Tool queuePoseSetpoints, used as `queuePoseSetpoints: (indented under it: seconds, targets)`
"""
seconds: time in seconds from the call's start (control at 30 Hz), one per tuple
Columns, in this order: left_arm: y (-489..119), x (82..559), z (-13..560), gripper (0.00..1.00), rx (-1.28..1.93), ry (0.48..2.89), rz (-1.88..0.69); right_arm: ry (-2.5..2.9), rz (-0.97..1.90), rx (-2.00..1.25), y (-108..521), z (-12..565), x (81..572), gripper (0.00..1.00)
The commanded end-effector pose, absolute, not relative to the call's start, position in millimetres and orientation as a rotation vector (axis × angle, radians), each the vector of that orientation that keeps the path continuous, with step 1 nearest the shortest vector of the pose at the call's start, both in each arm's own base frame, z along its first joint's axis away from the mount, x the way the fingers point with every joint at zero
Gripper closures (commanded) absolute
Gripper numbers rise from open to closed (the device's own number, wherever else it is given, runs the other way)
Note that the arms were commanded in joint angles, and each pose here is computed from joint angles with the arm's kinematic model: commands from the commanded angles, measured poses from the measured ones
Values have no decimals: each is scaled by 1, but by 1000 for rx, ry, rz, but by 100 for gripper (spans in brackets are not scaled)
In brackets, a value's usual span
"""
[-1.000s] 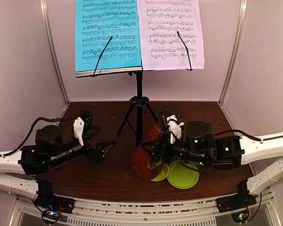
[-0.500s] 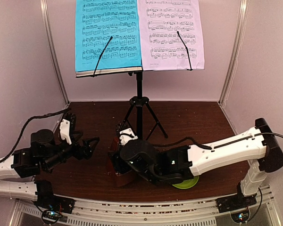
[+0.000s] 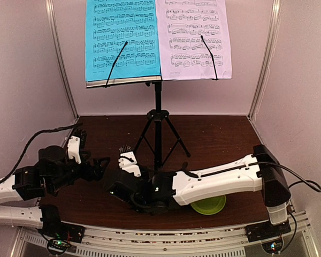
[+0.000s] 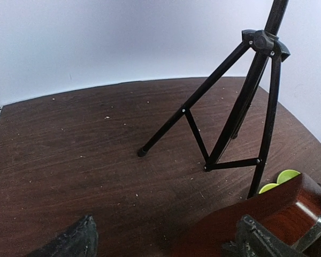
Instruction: Set up the instrument practice props
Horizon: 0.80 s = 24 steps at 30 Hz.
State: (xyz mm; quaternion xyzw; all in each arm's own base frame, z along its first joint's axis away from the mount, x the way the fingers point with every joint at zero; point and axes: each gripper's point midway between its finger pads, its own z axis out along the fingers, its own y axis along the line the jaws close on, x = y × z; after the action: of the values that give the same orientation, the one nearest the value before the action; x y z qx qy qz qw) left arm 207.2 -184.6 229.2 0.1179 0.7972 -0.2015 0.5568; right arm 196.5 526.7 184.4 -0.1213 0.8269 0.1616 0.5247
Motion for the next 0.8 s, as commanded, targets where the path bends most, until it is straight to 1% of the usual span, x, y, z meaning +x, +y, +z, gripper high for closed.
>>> queuePoseSetpoints:
  seconds: [0.0,0.13,0.23,0.27,0.33,0.37,0.43,0.53,0.57,0.67,0.77]
  targets:
    - [-179,210,246,8,228,1864,-483,1921,374,-97,524,210,205,60]
    - [-176,212,246,8,223,1878,-464,1937,367,-50,524,198,206,60]
    - [-177,212,248,8,221,1881,-471,1945,339,-20,522,194,208,57]
    - [-178,212,247,8,223,1885,-475,1948,334,-15,522,193,208,53]
    - [-180,213,248,8,223,1890,-474,1961,341,-19,524,190,207,36]
    - [-181,213,248,8,226,1893,-474,1970,349,-29,526,188,206,31]
    - [-182,214,251,8,227,1891,-477,1982,363,-39,529,183,204,26]
    - [-182,214,254,8,233,1886,-471,1993,361,-45,531,177,202,4]
    - [-183,214,256,8,239,1885,-472,1994,363,-45,531,177,203,1]
    - [-184,215,256,8,257,1897,-451,2000,383,-56,533,181,200,0]
    - [-180,215,263,8,246,1897,-436,1977,423,-69,531,196,195,0]
